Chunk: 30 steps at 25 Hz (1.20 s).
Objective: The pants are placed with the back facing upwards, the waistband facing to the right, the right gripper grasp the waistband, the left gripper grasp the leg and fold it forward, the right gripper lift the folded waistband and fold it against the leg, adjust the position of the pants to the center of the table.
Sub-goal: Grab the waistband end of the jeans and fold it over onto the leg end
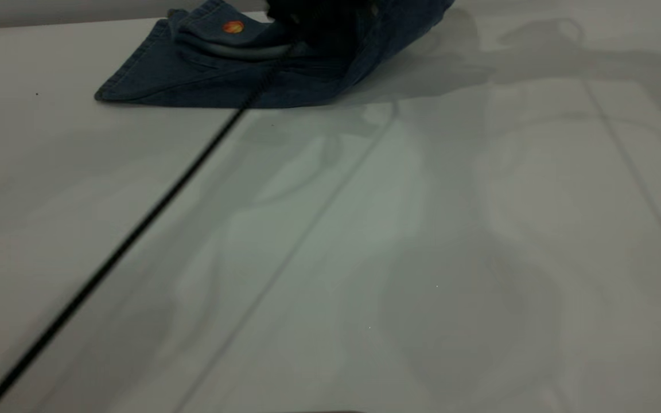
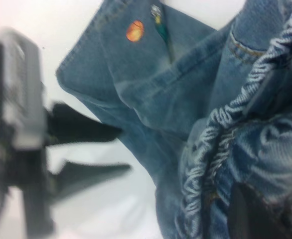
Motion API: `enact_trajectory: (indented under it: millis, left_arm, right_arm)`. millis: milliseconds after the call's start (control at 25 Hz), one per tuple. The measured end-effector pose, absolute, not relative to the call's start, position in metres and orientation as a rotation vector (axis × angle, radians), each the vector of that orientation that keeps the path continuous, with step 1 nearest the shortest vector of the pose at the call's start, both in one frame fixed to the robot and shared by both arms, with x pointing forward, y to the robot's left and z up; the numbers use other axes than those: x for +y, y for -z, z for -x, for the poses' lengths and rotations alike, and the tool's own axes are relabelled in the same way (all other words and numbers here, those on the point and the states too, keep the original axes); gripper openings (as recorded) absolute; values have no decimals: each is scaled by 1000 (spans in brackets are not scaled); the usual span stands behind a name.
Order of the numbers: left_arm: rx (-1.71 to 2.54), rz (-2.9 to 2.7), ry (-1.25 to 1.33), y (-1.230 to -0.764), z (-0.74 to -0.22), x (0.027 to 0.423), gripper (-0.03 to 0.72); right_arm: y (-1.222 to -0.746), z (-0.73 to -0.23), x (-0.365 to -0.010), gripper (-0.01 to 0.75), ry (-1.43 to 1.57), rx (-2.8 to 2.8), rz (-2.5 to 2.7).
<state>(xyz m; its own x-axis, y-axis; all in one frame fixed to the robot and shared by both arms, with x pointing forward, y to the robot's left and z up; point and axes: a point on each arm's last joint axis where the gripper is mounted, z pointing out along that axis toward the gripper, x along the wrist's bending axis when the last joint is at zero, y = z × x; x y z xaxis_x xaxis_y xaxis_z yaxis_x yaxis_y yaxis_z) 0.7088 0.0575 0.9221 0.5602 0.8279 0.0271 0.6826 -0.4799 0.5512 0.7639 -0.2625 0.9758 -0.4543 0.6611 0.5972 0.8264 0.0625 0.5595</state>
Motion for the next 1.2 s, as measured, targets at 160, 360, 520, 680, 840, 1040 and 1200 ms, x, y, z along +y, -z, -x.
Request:
enact_trajectory:
  millis: [160,360,520,680,840,1040,1200]
  left_arm:
    - [1277,-2431,-471,-963,-722,96,360]
    - [1405,-2441,-546,-972,-739,146,360]
    - [1493,-2433,-544,-950,-751,176,360]
    - [1539,-2442,-540,-917,-761,193,360]
    - [1562,-2461,-509,-889,-763,196,360]
    - [1569,-2488,-475,-856,-764,195,360]
    - [1561,-2489,-453,-848,-763,188,360]
  right_arm:
    - [-987,-765,-260,37,1369,-2168,1500]
    - [-997,-765,-247,37,1387,-2195,1453]
    - [-998,-763,-228,37,1375,-2198,1412]
    - [-998,-761,-215,37,1370,-2198,1381]
    - [-999,-759,-207,37,1369,-2196,1364]
    - [-1007,-758,-206,37,1384,-2203,1355]
    - [-1017,-755,-206,37,1402,-2215,1345]
